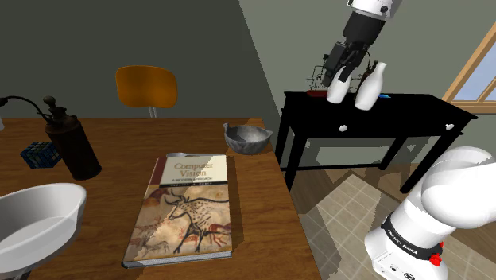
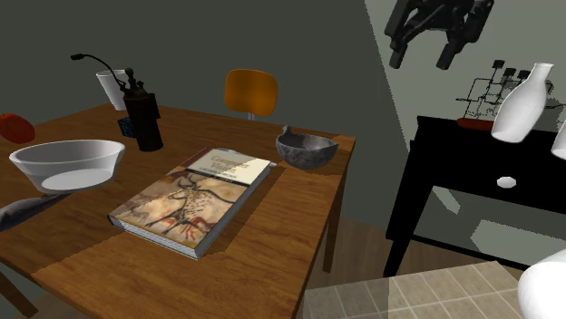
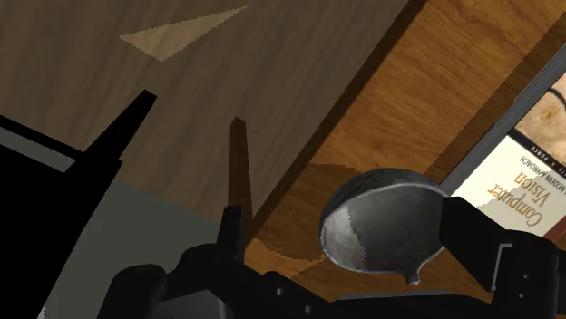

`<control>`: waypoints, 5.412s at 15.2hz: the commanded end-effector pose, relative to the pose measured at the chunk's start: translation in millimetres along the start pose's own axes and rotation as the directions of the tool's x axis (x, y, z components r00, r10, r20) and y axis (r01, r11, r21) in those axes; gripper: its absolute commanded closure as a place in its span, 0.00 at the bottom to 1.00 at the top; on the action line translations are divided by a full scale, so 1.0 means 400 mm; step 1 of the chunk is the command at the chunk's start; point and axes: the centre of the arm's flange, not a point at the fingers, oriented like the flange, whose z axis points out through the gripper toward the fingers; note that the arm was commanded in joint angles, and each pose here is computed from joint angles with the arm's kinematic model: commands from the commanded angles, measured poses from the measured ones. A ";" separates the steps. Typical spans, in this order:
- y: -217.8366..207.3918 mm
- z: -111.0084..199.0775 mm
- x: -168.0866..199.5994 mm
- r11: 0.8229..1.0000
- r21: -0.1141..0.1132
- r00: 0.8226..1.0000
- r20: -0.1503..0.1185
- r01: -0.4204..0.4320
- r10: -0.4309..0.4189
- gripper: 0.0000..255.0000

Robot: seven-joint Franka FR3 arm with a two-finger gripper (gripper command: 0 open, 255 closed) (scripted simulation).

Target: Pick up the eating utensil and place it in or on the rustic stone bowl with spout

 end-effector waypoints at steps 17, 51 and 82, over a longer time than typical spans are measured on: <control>-0.376 0.315 0.182 0.984 -0.001 0.983 -0.049 -0.176 0.176 0.00; -0.854 0.868 0.608 0.904 0.013 0.897 -0.121 -0.427 0.425 0.00; -0.865 0.672 0.639 0.904 0.013 0.897 -0.121 -0.427 0.425 1.00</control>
